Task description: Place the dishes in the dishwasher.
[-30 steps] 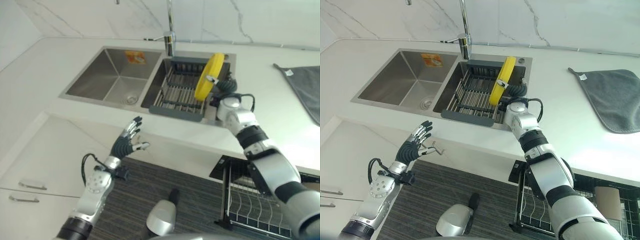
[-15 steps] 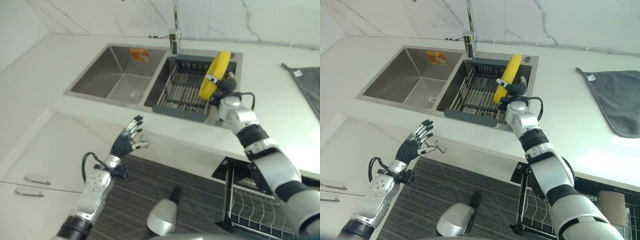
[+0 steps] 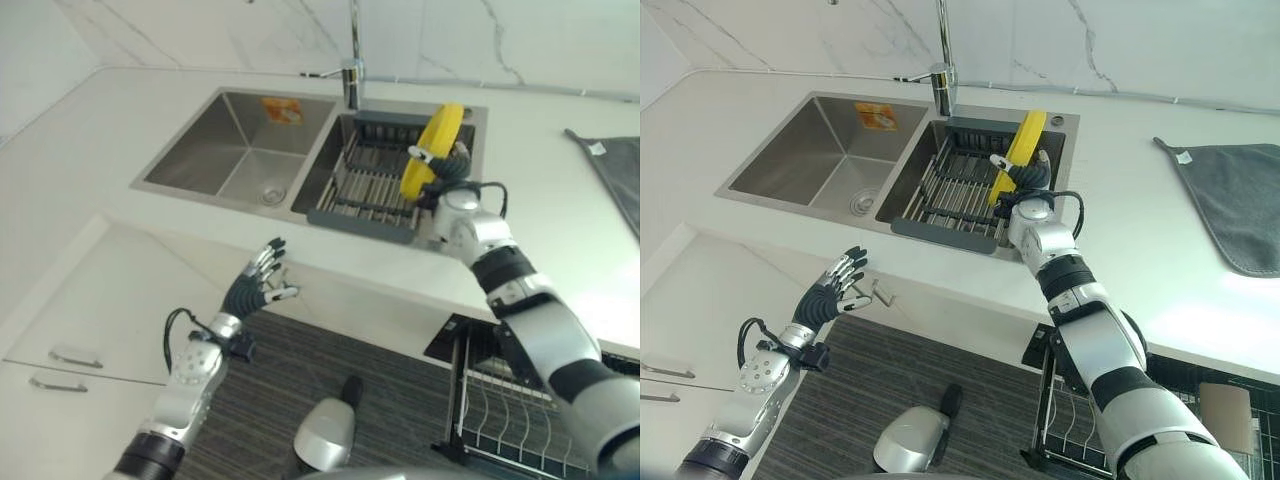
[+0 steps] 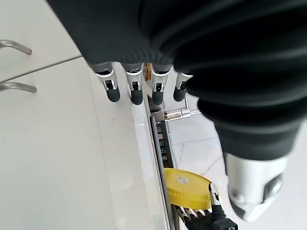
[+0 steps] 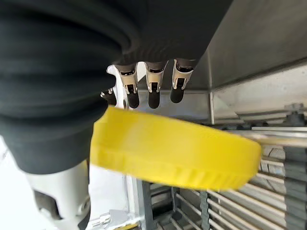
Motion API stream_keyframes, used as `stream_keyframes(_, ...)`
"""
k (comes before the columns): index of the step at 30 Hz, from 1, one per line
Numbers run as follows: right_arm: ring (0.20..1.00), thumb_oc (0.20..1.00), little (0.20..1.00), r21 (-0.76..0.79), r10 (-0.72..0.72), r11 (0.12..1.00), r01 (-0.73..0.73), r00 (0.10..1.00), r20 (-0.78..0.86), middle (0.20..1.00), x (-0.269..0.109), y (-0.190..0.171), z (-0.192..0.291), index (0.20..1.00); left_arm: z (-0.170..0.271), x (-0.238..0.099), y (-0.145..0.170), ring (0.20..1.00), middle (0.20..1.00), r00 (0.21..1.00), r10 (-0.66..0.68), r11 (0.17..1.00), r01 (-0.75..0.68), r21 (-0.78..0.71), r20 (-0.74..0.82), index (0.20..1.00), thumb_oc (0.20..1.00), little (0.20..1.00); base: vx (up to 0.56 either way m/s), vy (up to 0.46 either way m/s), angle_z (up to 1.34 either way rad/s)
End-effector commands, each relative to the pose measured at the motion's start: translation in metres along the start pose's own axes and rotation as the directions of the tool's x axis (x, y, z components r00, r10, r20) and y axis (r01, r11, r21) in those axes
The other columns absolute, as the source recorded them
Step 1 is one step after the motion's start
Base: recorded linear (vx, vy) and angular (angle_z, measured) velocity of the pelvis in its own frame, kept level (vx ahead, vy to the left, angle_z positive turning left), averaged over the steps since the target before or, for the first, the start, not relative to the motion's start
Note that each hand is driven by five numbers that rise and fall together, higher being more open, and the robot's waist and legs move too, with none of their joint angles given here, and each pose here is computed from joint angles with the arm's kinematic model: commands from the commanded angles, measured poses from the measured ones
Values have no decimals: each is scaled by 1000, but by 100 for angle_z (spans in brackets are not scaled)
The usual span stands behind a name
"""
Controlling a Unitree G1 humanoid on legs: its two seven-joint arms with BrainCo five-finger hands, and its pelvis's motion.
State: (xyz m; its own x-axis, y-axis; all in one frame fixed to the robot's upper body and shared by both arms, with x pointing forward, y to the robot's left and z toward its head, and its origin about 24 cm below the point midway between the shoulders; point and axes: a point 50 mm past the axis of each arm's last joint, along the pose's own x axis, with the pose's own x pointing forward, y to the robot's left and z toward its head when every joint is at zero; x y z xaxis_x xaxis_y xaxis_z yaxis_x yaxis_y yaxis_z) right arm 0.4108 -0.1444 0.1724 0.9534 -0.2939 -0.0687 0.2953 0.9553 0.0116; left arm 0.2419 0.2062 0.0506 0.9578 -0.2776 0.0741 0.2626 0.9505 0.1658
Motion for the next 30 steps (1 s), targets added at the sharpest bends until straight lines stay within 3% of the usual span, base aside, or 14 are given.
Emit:
stream_keyframes(1,1000,1000,1000,-51,47,998,-39,984,173,1000,0,6,53,1000,0,-1,-4,1000,1000,998,-64,998,64,-1,-14,1000,1000,1000,6,32,-1)
stream_keyframes(29,1000,1000,1000,-97,-5,995,19,990,138,1000,10,-15,53,1000,1,-1,-2,1000,1000,996,-86,996,86,-16,-12,1000,1000,1000,-1,5,0)
stream_keyframes(30,451,451,451,-95,-11,995,25,990,144,451,11,-16,54,451,1,-1,-2,1000,1000,996,-89,996,88,-14,-12,1000,1000,1000,0,0,0)
